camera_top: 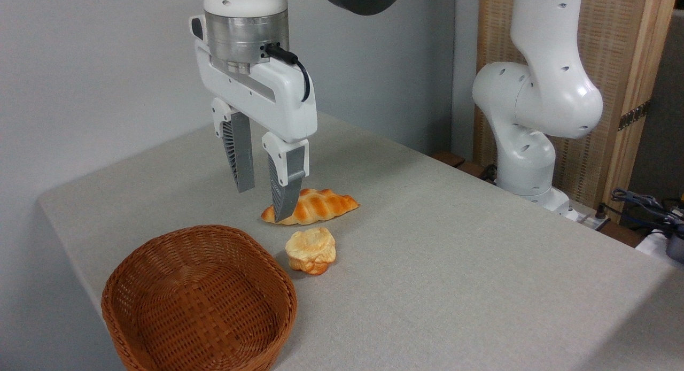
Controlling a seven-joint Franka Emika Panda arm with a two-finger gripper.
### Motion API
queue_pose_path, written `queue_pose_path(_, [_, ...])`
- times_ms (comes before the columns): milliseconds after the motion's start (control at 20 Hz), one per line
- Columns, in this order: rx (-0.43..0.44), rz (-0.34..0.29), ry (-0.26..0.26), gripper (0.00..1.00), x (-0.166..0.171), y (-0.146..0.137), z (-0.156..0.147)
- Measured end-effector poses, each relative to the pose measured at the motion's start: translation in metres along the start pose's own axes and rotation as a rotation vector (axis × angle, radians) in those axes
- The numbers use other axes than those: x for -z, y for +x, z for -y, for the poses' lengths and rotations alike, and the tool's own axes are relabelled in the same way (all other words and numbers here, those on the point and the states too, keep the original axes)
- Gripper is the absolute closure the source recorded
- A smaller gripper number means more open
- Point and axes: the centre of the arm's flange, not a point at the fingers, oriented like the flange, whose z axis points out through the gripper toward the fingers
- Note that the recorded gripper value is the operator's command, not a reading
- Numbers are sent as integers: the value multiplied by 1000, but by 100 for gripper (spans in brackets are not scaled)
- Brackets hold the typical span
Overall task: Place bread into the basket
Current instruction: 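Lower the open gripper down onto the round bread roll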
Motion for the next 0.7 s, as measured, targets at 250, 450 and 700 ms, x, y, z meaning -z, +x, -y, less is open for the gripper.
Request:
queue_pose_path(250, [-1, 43, -40, 0, -15, -2, 0])
queue_pose_path(450, [0, 63, -59, 0, -24, -1, 1])
queue_pose_path(700, [-10, 98, -76, 0, -42, -5, 0])
